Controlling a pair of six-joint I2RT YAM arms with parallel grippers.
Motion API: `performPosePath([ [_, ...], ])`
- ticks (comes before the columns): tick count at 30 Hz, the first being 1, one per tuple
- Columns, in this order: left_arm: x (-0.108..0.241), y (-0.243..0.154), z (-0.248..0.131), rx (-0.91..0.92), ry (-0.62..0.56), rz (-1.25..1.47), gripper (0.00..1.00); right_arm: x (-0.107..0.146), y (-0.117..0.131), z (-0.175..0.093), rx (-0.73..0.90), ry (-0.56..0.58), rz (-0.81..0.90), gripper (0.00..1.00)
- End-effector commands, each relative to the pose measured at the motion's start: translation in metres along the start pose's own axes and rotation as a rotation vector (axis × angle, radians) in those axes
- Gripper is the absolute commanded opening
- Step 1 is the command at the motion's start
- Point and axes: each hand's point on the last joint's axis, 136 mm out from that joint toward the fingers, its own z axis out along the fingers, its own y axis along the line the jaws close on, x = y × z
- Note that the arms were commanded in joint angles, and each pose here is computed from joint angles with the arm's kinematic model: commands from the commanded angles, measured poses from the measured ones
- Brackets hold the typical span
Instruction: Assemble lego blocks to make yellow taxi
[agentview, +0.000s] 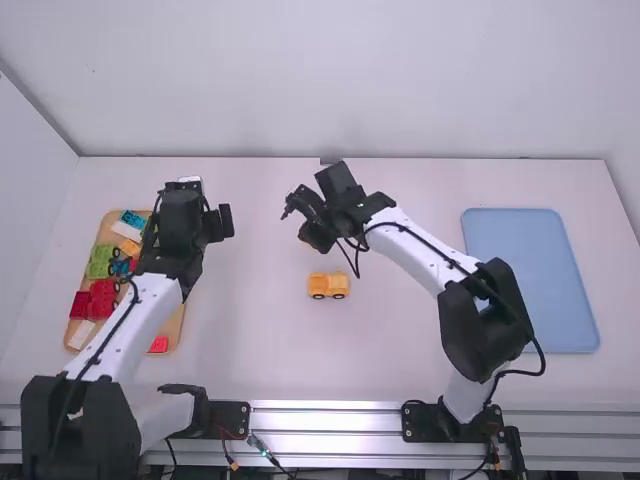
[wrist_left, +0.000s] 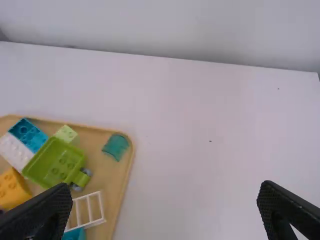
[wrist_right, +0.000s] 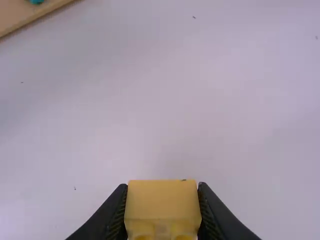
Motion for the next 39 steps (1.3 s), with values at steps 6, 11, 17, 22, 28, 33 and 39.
performPosePath([
  [6, 0.011, 0.029, -0.024, -0.062, -0.098, -0.084, 0.99, -0.008, 0.002, 0.026, -0.081, 0.129, -0.113, 0.01],
  [11, 0.019, 0.064, -0.034, -0.138, -0.111, -0.200, 0.99, -0.001, 0.031, 0.049, -0.173, 0.249, -0.249, 0.00],
  [17, 0.036, 0.104, -0.037, -0.227, -0.089, -0.315, 0.99, 0.020, 0.054, 0.077, -0.166, 0.402, -0.369, 0.01],
  [22, 0.038, 0.110, -0.034, -0.201, -0.079, -0.342, 0.99, 0.044, 0.068, 0.098, -0.160, 0.511, -0.440, 0.01],
  [28, 0.038, 0.108, -0.032, -0.192, -0.078, -0.339, 0.99, 0.054, 0.072, 0.107, -0.158, 0.548, -0.445, 0.00],
  [33, 0.039, 0.108, -0.032, -0.193, -0.073, -0.339, 0.99, 0.058, 0.072, 0.113, -0.175, 0.544, -0.429, 0.03],
  [39, 0.039, 0.108, -0.032, -0.193, -0.073, -0.339, 0.99, 0.058, 0.076, 0.119, -0.191, 0.531, -0.418, 0.04],
])
